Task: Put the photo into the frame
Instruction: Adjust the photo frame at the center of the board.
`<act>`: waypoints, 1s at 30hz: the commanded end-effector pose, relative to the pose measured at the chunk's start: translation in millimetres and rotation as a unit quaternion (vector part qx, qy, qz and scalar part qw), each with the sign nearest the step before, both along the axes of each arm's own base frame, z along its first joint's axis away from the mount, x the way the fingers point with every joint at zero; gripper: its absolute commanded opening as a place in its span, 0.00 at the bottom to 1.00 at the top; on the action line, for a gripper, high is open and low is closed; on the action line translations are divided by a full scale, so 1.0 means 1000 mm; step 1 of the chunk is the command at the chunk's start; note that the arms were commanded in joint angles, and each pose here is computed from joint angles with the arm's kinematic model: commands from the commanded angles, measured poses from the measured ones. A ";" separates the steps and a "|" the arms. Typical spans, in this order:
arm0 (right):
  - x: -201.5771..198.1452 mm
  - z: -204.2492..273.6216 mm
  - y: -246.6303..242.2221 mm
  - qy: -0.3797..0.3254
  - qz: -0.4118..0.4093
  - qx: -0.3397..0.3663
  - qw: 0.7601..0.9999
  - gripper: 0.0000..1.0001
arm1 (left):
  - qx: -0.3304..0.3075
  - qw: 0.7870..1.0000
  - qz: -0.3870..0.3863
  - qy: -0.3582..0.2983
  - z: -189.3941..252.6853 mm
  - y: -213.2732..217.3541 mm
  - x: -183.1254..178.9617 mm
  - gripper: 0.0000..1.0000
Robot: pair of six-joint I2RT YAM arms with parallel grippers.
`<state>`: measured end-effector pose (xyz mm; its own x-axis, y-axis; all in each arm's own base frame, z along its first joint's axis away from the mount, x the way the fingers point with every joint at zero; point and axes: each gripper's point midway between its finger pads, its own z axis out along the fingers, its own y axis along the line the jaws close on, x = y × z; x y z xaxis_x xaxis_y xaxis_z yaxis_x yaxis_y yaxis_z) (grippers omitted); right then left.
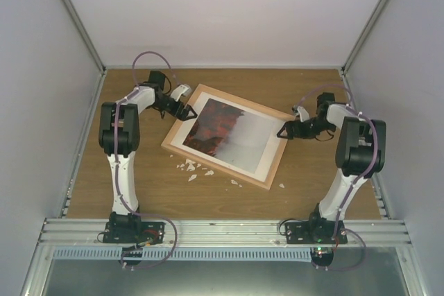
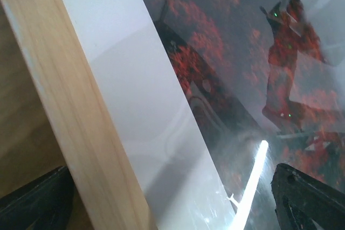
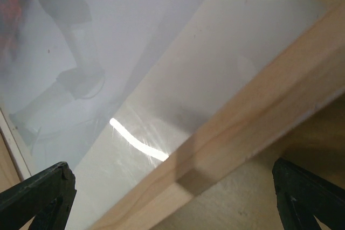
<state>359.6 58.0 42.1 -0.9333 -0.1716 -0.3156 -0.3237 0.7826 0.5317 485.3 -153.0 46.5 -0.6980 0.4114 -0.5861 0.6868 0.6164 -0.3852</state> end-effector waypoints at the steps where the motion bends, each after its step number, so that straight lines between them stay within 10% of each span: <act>1: 0.026 0.011 0.004 -0.023 -0.005 0.035 0.999 1.00 | -0.031 0.999 -0.040 -0.004 0.018 -0.009 -0.032 0.99; 14: 0.120 0.024 0.038 -0.079 0.026 0.072 0.994 1.00 | -0.010 0.980 -0.199 -0.005 0.022 -0.028 -0.183 0.99; 23: 0.201 0.095 0.065 -0.181 0.049 0.065 0.980 1.00 | -0.036 0.992 -0.109 -0.045 0.069 0.012 -0.134 0.99; 30: 0.140 0.147 0.039 -0.220 0.057 0.025 0.974 0.99 | -0.015 0.995 -0.052 -0.087 0.084 0.027 -0.086 0.99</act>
<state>544.1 118.1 154.3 -0.7092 -0.2132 -0.6720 -0.5964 0.6898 0.4105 371.6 -130.7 119.2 -0.5505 0.4979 -0.6701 0.8181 0.4817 -0.3142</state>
